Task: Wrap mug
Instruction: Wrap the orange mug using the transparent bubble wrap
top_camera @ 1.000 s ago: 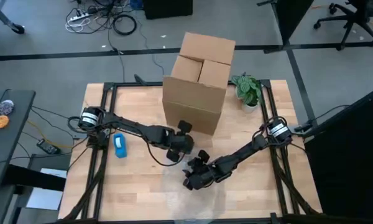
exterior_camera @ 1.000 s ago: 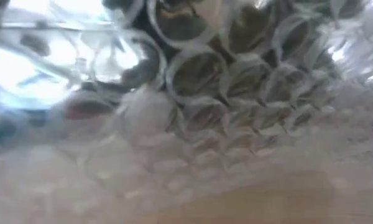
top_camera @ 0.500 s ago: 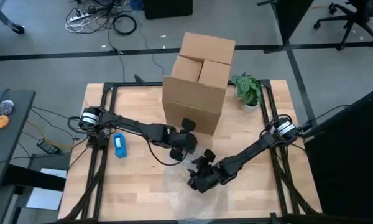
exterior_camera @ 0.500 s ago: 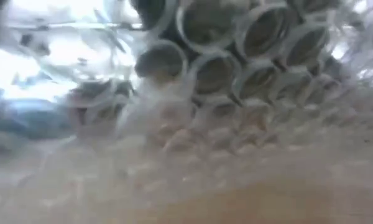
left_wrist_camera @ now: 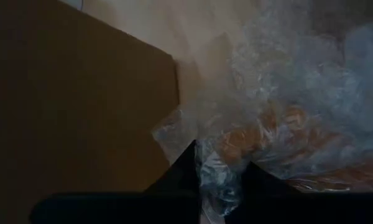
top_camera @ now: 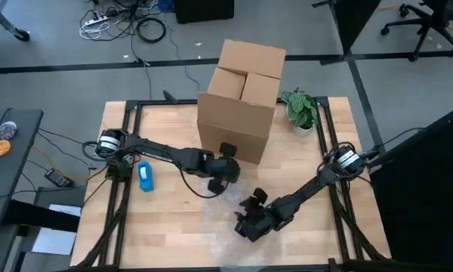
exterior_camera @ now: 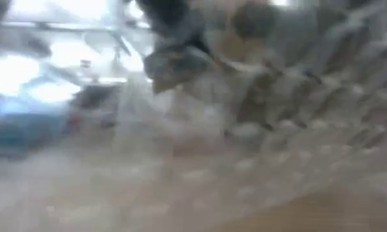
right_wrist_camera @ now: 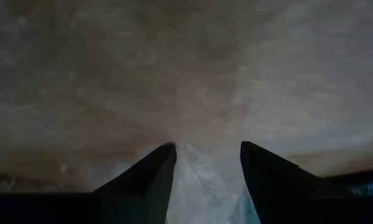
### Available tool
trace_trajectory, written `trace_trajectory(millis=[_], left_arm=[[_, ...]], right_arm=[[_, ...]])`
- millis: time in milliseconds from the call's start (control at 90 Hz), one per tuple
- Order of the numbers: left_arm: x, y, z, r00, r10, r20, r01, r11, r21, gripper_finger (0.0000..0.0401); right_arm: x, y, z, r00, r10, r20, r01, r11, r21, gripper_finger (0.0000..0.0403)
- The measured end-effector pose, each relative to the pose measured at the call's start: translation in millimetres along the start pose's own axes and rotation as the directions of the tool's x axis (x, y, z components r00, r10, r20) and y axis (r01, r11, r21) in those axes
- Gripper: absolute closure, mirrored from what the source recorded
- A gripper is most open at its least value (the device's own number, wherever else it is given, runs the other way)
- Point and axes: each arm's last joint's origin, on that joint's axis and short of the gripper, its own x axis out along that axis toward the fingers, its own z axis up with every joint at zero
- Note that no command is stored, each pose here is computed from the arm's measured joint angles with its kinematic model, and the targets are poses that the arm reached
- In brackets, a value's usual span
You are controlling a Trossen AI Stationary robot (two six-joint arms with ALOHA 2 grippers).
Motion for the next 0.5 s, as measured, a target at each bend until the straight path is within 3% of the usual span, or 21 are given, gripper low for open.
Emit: trace_trajectory(millis=[333,500], left_arm=[[0.5,1.4,-0.8,1.0,0.01,-0.007,-0.01,1.0,-0.002,0.039],[1.7,0.9,-1.4,1.0,0.023,-0.021,-0.023,1.0,0.002,0.039]], right_arm=[[-5.7,-1.5,-3.3,0.979,0.08,-0.185,-0.062,0.993,0.101,0.0243],[-22.2,-4.3,-12.7,0.977,0.047,-0.208,-0.014,0.987,0.158,0.0243]])
